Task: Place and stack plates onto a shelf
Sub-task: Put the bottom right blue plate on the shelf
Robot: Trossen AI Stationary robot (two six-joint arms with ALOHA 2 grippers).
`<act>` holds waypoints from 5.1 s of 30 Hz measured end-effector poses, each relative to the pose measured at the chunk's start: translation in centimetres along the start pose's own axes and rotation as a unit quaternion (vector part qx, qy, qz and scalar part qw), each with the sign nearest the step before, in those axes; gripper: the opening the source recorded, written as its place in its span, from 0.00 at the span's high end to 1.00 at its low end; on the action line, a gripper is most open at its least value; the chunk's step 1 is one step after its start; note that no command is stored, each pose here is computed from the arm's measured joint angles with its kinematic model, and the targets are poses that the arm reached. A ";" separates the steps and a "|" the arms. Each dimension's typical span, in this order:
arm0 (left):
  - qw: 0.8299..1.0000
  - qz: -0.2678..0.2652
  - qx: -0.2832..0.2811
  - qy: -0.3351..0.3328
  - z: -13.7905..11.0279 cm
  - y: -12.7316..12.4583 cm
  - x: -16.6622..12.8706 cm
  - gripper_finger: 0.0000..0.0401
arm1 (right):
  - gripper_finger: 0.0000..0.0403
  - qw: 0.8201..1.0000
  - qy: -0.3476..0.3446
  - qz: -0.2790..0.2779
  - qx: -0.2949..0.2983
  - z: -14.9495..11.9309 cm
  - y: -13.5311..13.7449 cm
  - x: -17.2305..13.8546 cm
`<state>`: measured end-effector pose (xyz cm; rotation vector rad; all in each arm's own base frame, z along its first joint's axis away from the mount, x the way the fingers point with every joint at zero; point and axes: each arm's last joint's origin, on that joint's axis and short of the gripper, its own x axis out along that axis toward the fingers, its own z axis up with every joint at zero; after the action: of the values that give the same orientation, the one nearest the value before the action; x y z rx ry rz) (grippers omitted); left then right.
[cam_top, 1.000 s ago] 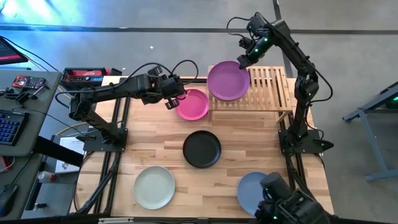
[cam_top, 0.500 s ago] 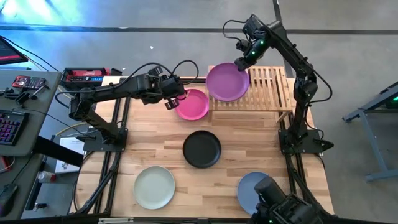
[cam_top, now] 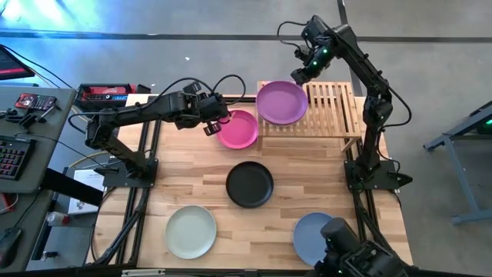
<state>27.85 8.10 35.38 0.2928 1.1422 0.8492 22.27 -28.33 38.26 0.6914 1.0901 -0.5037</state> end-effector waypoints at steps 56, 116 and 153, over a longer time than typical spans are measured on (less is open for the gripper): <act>0.955 -0.202 0.057 0.208 -7.2 -6.2 5.5 0.71 | 0.75 0.995 0.015 -0.010 0.102 -20.7 36.4 2.5; 0.959 -0.217 0.053 0.172 -6.5 -6.4 5.7 0.71 | 0.75 0.909 0.182 -0.281 0.247 -42.7 43.8 20.1; 0.960 -0.224 0.078 0.151 -6.2 -6.5 5.8 0.71 | 0.99 0.898 0.235 -0.308 0.211 -41.4 42.1 23.8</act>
<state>26.11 6.69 24.95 0.0253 1.4935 0.4086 34.15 29.77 15.07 0.8672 1.6954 -1.1863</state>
